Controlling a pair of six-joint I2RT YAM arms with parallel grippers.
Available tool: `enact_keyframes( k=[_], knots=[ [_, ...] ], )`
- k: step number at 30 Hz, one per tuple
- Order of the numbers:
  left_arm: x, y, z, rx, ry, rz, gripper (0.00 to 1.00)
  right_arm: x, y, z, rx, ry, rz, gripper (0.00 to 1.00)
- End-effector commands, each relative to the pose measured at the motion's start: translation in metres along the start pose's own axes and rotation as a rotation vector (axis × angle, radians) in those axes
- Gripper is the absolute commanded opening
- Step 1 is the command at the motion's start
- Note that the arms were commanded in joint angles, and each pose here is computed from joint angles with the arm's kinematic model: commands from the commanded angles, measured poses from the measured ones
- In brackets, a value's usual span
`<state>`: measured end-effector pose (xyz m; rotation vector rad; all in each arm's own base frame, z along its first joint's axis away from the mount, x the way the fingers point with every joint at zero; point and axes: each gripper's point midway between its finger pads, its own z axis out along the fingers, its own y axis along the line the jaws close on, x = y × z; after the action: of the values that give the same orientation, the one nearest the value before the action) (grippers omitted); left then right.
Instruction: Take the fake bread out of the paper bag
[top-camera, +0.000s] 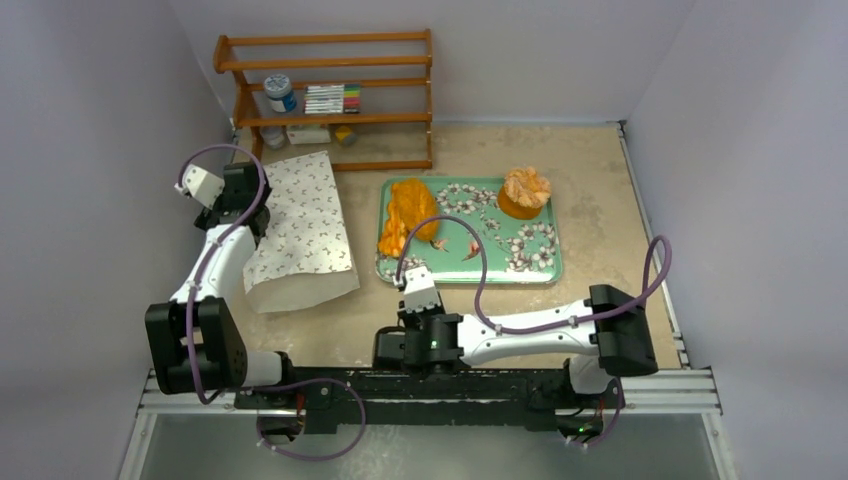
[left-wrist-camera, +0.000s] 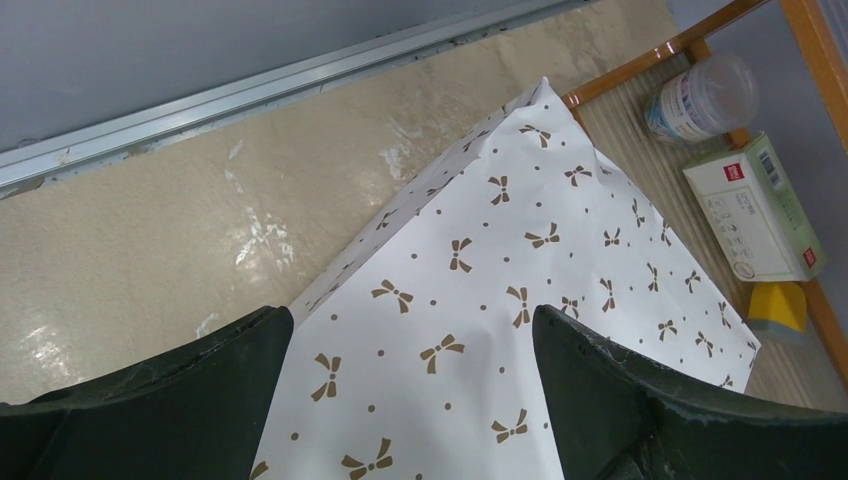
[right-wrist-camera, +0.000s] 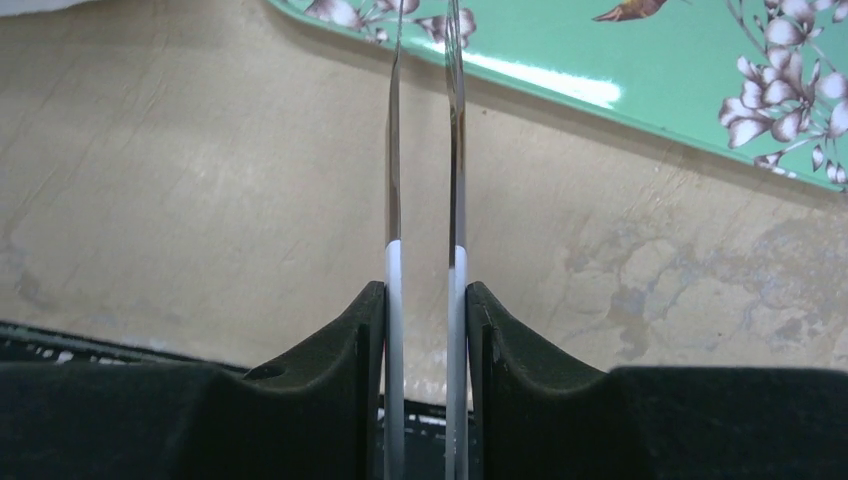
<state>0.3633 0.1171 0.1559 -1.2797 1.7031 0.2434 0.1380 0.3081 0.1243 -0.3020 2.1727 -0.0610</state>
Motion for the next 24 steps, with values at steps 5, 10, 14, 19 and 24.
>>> enact_keyframes(
  k=[5,10,14,19,24],
  knots=[
    [-0.025,-0.015,0.003,-0.008,-0.048,0.009,0.92,-0.012,0.005,-0.054,-0.091,-0.038,0.043,0.34],
    [-0.023,-0.016,0.006,-0.016,-0.041,0.028,0.92,-0.016,0.016,-0.082,-0.178,-0.041,0.041,0.34],
    [-0.021,-0.013,0.008,-0.028,-0.038,0.042,0.92,-0.02,0.024,-0.095,-0.211,-0.052,0.038,0.33],
    [-0.02,-0.011,0.009,-0.033,-0.036,0.055,0.92,-0.024,0.04,-0.111,-0.274,-0.065,0.026,0.33],
    [-0.018,-0.013,0.01,-0.031,-0.028,0.063,0.92,-0.034,0.064,-0.127,-0.382,-0.094,-0.005,0.34]
  ],
)
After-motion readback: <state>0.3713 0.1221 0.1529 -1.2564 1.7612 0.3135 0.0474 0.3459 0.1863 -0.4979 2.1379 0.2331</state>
